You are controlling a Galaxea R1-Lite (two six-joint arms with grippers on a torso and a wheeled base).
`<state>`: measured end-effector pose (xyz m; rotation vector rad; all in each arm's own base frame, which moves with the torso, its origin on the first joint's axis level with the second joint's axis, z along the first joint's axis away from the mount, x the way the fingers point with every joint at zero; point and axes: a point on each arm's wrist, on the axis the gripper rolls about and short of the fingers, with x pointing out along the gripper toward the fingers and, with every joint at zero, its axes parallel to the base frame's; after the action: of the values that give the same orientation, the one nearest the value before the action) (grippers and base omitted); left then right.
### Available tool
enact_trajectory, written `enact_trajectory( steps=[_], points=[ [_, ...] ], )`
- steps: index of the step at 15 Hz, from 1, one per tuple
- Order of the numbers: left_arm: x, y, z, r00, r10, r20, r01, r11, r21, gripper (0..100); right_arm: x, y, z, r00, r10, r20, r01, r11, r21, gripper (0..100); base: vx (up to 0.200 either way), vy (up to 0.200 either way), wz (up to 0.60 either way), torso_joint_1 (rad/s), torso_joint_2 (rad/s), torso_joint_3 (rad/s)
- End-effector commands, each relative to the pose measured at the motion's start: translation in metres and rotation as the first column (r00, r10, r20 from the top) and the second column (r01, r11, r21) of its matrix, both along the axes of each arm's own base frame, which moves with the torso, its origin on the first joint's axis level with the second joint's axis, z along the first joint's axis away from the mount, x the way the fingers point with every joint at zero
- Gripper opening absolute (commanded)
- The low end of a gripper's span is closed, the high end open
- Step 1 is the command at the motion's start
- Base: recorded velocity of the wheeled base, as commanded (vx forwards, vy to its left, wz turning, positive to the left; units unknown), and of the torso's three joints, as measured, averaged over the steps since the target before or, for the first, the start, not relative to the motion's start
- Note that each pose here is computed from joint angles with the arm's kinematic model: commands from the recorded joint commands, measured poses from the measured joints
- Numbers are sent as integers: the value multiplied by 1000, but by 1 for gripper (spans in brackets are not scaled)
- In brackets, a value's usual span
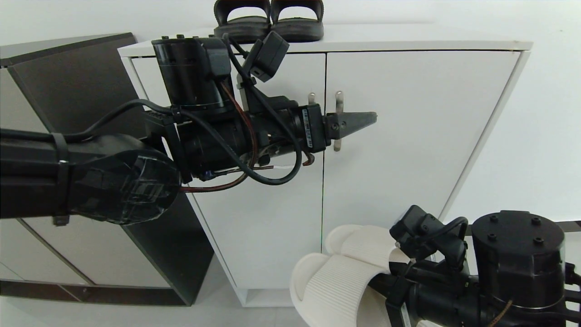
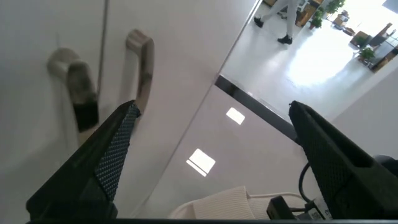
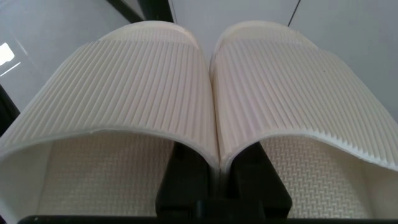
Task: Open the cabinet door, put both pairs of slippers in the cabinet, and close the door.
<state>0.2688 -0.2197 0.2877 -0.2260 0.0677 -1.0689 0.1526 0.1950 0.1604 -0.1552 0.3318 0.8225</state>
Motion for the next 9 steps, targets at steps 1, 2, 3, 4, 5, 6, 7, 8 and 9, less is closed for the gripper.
enact_trajectory(
  steps=[1, 2, 3, 4, 5, 6, 7, 8, 9],
  points=[
    [7, -3, -2, 1000, 22, -2, -22, 1000, -1, 100, 0, 1, 0, 1000, -1, -1, 1, 1000, -2, 0, 0, 0, 0, 0, 0, 0],
    [10, -5, -3, 999, 33, -2, -33, 999, 1, 100, 1, 0, 0, 1000, -2, 0, 2, 1000, -3, 0, 0, 0, 0, 0, 0, 0],
    [15, -8, -8, 999, 47, -5, -47, 999, 10, 100, 1, 0, 0, 1000, -2, -1, 2, 1000, -2, 0, 0, 0, 0, 0, 0, 0],
    [17, -9, -11, 999, 51, -3, -51, 998, 21, 100, 1, 1, 0, 1000, -2, 1, 2, 1000, 1, 0, 0, 0, 0, 0, 0, 0],
    [19, -11, -13, 999, 49, -6, -49, 998, 26, 100, 1, 1, 0, 1000, -4, 1, 4, 1000, 0, 0, 0, 0, 0, 0, 0, 0],
    [21, -13, -15, 999, 49, -10, -49, 998, 29, 100, 1, 1, 0, 1000, -4, 1, 4, 1000, 0, 0, 0, 0, 0, 0, 0, 0],
    [22, -15, -17, 999, 48, -13, -47, 998, 32, 100, 1, 1, 0, 1000, -4, 1, 4, 1000, 0, 0, 0, 0, 0, 0, 0, 0],
    [23, -15, -17, 999, 48, -10, -48, 998, 32, 100, 1, 1, 0, 1000, -4, 1, 4, 1000, 0, 0, 0, 0, 0, 0, 0, 0],
    [24, -16, -16, 999, 48, -10, -47, 998, 29, 100, 1, 0, 0, 1000, -2, 1, 2, 1000, -1, 0, 0, 0, 0, 0, 0, 0]
  ],
)
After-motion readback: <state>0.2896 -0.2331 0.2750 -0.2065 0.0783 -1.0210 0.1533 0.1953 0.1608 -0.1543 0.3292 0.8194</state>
